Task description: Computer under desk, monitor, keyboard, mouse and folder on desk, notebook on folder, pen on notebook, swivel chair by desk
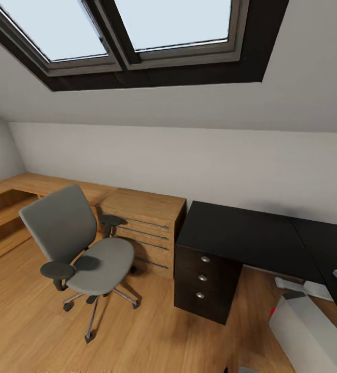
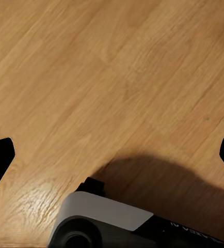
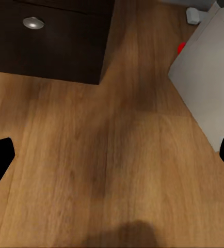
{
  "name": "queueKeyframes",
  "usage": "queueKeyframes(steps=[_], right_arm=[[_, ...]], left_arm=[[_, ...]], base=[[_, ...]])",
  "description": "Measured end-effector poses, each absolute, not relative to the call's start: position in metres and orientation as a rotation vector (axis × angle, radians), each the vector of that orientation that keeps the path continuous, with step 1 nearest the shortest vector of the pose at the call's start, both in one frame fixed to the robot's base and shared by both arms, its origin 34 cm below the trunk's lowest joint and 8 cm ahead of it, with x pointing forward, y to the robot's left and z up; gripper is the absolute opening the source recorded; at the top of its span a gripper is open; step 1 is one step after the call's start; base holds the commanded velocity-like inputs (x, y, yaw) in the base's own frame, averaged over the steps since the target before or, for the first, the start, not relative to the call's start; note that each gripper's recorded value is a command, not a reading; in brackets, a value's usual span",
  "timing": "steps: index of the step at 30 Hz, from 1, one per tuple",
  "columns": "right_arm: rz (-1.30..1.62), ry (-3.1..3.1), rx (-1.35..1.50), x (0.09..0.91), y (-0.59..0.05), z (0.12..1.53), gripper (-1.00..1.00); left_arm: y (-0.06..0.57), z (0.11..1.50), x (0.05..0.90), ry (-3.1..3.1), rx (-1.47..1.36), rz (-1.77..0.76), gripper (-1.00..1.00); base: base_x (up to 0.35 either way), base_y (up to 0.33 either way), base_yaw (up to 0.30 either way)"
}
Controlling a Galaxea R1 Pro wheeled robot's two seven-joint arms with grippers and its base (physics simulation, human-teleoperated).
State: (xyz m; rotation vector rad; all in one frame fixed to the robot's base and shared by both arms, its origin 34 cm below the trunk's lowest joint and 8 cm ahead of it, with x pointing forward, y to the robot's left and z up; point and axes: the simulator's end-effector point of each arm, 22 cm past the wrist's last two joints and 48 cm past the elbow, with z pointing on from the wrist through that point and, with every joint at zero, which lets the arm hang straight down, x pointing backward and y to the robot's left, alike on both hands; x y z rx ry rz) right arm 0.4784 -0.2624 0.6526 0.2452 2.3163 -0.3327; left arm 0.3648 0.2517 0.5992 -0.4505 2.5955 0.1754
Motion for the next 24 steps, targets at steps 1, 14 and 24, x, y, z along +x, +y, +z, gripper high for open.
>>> queueKeyframes(steps=[1, 14, 24], right_arm=[[-0.333, 2.304, 0.248, 0.476, -0.264, 0.654, 1.0], [-0.253, 2.063, 0.21, 0.458, -0.248, 0.699, 1.0], [-0.246, 2.025, 0.202, 0.454, -0.249, 0.715, 1.0]], left_arm=[[0.251, 0.6, 0.364, 2.601, -0.449, 0.175, 1.0], [0.244, 0.61, 0.353, 2.648, -0.428, 0.163, 1.0], [0.236, 0.619, 0.348, 2.66, -0.422, 0.151, 1.0]], base=[[0.0, 0.0, 0.28], [0.0, 0.0, 0.28], [0.0, 0.0, 0.281]])
